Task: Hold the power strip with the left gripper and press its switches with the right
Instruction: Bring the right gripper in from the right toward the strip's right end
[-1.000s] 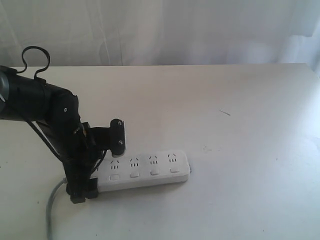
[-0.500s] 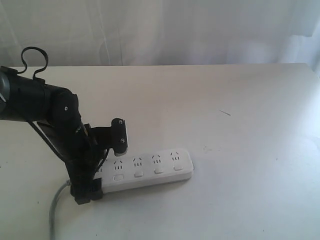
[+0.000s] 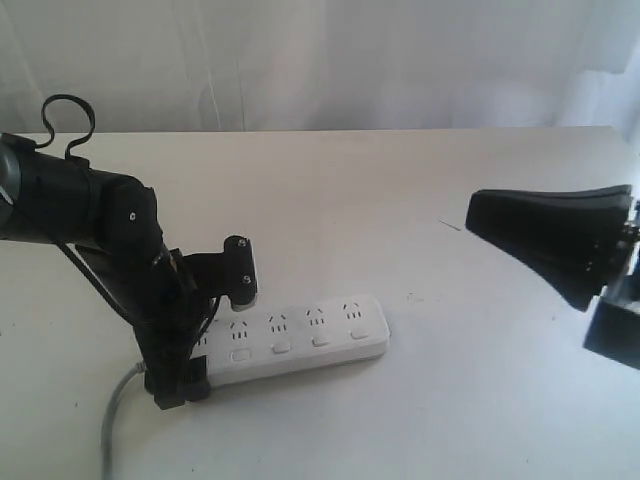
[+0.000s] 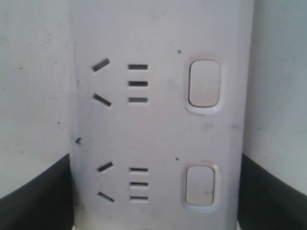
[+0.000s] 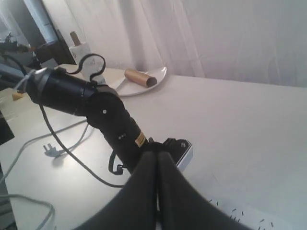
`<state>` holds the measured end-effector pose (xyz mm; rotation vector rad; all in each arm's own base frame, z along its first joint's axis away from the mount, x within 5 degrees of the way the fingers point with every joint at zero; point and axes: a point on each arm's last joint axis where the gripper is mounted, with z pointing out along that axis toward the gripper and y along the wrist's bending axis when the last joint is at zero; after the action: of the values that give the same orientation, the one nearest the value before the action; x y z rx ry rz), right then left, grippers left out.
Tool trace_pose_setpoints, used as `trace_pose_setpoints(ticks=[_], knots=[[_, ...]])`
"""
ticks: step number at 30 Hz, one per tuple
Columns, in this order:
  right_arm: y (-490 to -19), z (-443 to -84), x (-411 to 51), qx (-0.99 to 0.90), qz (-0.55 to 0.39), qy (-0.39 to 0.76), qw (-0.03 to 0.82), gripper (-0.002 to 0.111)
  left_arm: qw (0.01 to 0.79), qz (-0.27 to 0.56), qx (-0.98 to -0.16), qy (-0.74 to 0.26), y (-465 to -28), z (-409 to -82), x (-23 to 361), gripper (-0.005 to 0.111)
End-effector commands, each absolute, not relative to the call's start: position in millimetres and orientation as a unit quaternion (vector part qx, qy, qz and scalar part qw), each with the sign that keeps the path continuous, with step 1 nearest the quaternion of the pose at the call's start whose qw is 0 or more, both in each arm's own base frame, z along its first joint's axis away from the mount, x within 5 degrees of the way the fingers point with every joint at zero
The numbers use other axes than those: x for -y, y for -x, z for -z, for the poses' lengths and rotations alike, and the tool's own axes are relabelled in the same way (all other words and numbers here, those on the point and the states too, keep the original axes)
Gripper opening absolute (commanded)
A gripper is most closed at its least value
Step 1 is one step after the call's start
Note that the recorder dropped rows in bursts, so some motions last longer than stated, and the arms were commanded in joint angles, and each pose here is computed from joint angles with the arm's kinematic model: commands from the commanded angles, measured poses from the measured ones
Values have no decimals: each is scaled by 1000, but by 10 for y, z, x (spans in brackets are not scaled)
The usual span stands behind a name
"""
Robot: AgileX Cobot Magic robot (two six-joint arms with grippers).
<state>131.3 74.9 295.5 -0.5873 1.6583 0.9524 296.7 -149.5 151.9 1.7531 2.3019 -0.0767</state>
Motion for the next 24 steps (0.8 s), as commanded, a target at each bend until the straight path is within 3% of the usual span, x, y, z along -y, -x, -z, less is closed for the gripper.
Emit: trace_pose_setpoints(ticks=[1,9,24], knots=[[-1431,-2871,-827,-714,-378,260,530,0,106,58,-789,-602,-2891,-1464,1528,0],[-1669,-2572,-966,-781,-284,247,499,0,112,62,-777,-616,-2889,-1467,1548,0],[-1932,-2021,-1619,-830,-294,311,358,0,115,73,-716,-684,-2673,-1474,1913,0]])
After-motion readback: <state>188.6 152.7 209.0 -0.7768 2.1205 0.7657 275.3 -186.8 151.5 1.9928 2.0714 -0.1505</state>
